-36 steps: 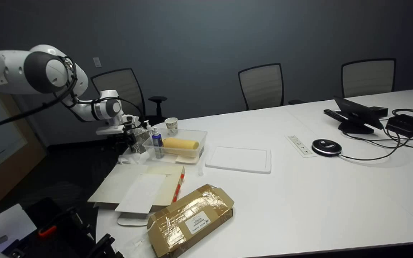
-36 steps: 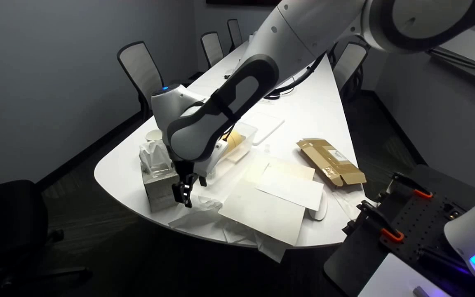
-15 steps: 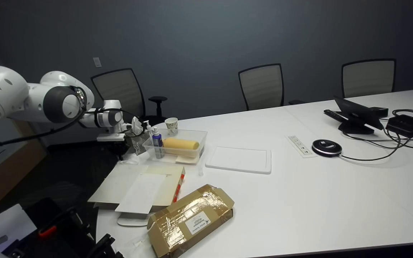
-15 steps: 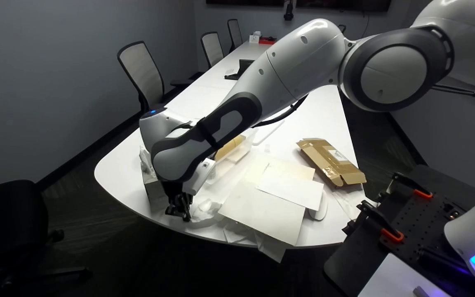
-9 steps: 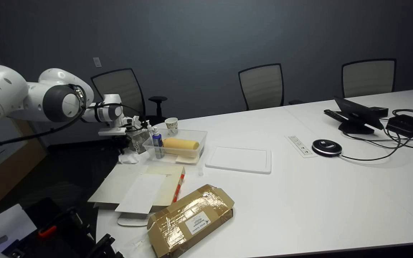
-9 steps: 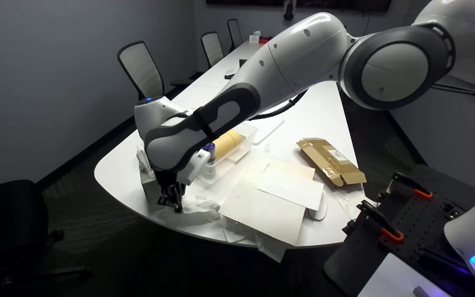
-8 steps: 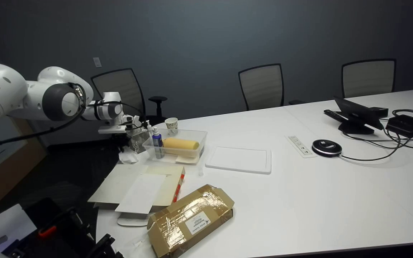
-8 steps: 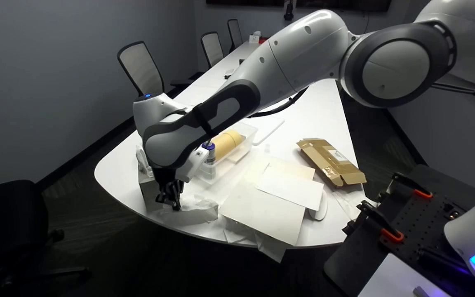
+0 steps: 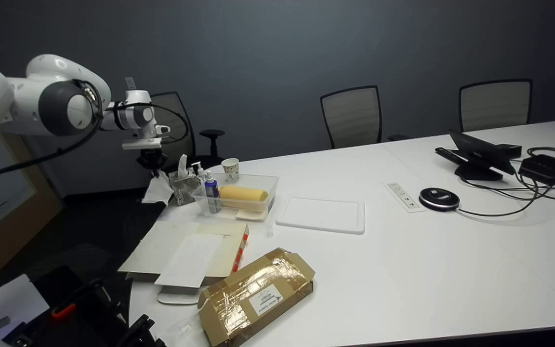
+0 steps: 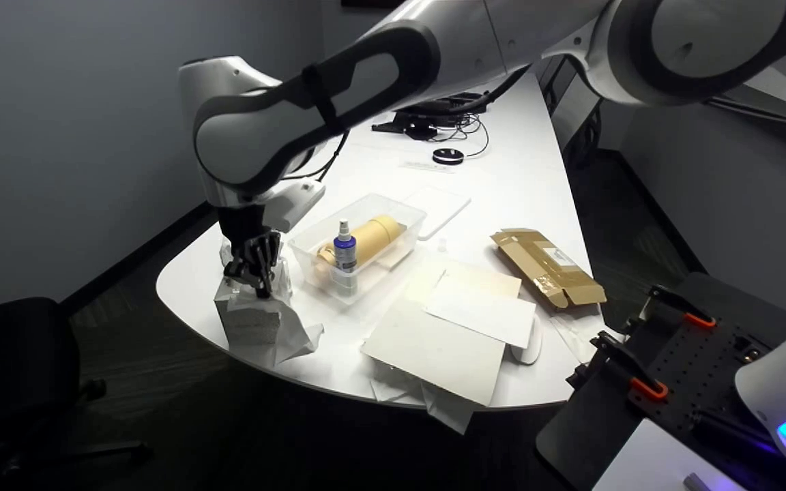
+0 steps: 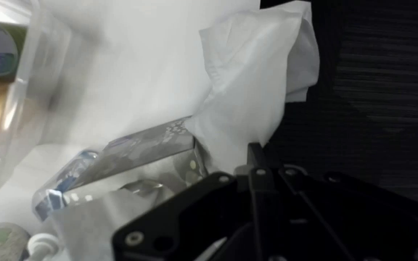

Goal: Use a tissue to wipe the front page of the book

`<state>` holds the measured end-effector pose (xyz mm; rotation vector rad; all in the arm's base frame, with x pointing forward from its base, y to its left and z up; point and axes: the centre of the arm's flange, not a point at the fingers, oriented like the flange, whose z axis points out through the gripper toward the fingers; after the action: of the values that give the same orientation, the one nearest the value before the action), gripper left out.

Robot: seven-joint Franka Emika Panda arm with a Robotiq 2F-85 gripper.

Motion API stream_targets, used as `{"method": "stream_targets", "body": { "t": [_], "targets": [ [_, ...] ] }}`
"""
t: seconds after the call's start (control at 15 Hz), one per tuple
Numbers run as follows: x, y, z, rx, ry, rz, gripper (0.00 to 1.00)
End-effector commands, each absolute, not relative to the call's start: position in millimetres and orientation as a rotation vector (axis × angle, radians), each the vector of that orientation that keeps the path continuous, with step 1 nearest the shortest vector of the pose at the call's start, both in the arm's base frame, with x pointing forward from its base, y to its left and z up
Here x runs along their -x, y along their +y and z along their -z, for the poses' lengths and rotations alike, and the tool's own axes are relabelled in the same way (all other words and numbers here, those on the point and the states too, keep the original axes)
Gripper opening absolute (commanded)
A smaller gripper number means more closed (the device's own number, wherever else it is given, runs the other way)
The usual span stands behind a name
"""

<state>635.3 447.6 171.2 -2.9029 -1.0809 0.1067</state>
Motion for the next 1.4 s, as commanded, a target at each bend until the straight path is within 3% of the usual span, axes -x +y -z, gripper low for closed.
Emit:
{"method": "stream_targets", "body": {
  "t": [0.0,0.47,1.33],
  "targets": [
    [-587.2,420.9,-215.1,3.009,-0.943,-0.316,0.0],
    [-542.7,341.4,-166.7,3.259,-0.522,-0.561,0.0],
    [-495.1,156.3,-141.0,3.418,-0.199,-0.341,0.0]
  ]
}}
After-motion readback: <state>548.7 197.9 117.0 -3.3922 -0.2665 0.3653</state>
